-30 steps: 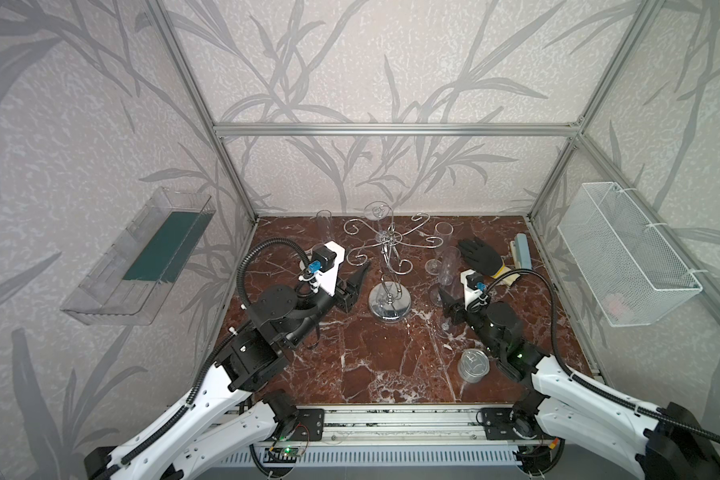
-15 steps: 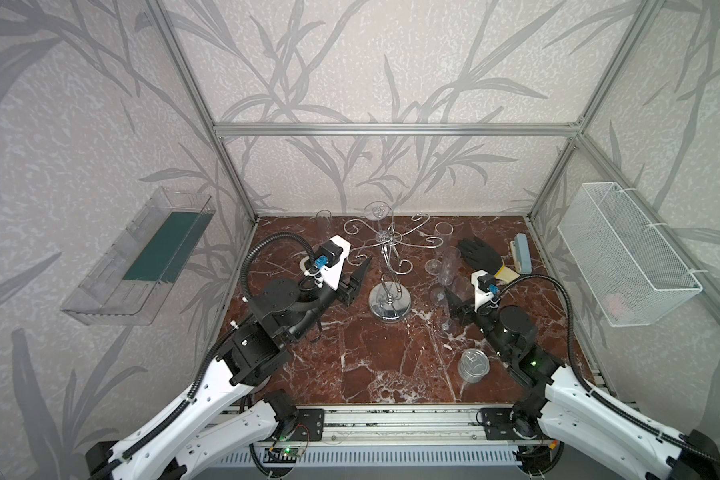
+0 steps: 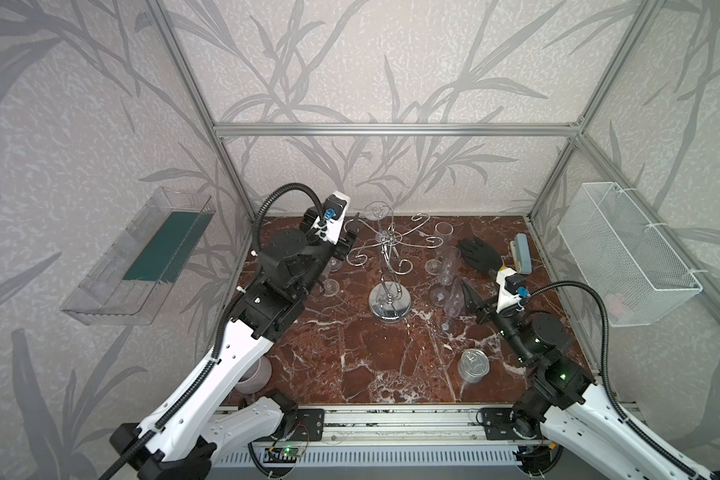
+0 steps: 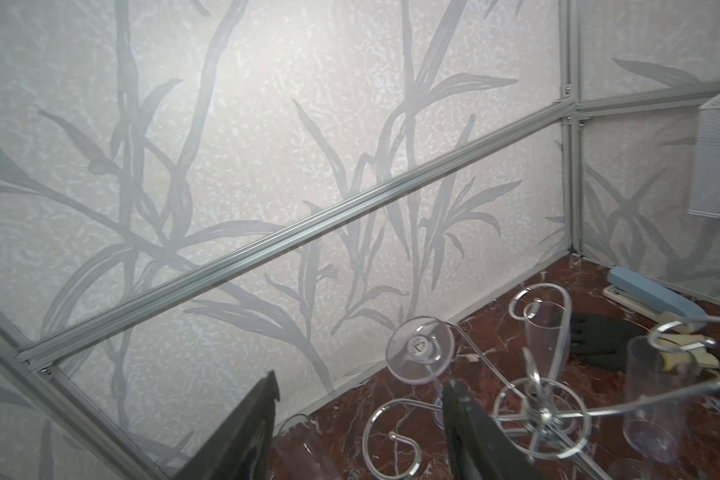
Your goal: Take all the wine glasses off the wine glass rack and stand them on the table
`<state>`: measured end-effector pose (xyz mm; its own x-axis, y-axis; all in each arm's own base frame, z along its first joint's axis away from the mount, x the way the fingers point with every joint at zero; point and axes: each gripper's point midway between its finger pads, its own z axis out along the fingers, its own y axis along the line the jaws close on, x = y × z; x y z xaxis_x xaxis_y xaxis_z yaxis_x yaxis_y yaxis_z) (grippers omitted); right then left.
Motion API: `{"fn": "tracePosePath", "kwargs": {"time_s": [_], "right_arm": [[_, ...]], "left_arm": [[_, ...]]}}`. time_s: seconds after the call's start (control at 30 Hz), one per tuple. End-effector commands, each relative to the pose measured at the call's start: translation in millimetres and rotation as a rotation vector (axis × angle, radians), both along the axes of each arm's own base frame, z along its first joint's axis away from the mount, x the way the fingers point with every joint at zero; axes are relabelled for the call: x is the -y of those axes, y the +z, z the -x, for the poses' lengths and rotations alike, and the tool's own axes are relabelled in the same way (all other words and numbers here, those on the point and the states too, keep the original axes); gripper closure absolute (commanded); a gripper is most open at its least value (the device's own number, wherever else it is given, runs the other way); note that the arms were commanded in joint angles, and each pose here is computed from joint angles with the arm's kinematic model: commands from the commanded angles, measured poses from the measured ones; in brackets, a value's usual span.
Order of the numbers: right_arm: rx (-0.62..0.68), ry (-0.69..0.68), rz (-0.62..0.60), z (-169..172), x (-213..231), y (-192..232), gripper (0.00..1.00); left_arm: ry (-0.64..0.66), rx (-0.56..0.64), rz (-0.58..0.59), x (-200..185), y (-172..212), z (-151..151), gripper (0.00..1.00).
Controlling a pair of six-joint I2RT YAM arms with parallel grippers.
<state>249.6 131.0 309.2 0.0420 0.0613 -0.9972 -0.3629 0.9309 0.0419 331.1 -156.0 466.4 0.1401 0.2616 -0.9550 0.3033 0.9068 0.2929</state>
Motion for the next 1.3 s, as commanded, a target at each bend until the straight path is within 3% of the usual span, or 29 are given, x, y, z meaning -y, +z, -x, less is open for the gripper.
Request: {"fn": "tracePosePath", "kwargs": {"time_s": [0.0,0.2,0.6,0.9,1.27], "right_arm": [[0.014,-0.002,0.007,5.2,4.8,12.2,0.21],[-0.003,0.021,-0.004,8.6,3.0,11.8,0.21],[-0.032,0.075,-0.027,15.7,-2.7,11.4,0.2],[-0.043,0.086,-0.036,20.5,-1.0,9.3,0.2],[-0.054,0.101,-0.038,22.3,-3.0,5.0,0.2]], "left_arm": [[-0.026,-0.051,0.071,-0.6,18.1,-12.0,0.35],[-0.014,-0.256,0.137,-5.1,14.4,-51.0,0.35],[-0.275,-0.639,0.575,-4.4,-19.4,-107.7,0.35],[-0.443,-0.837,0.689,17.6,-50.1,-121.3,0.36],[-0.461,-0.978,0.745,29.2,-88.8,-136.9,0.37]]}}
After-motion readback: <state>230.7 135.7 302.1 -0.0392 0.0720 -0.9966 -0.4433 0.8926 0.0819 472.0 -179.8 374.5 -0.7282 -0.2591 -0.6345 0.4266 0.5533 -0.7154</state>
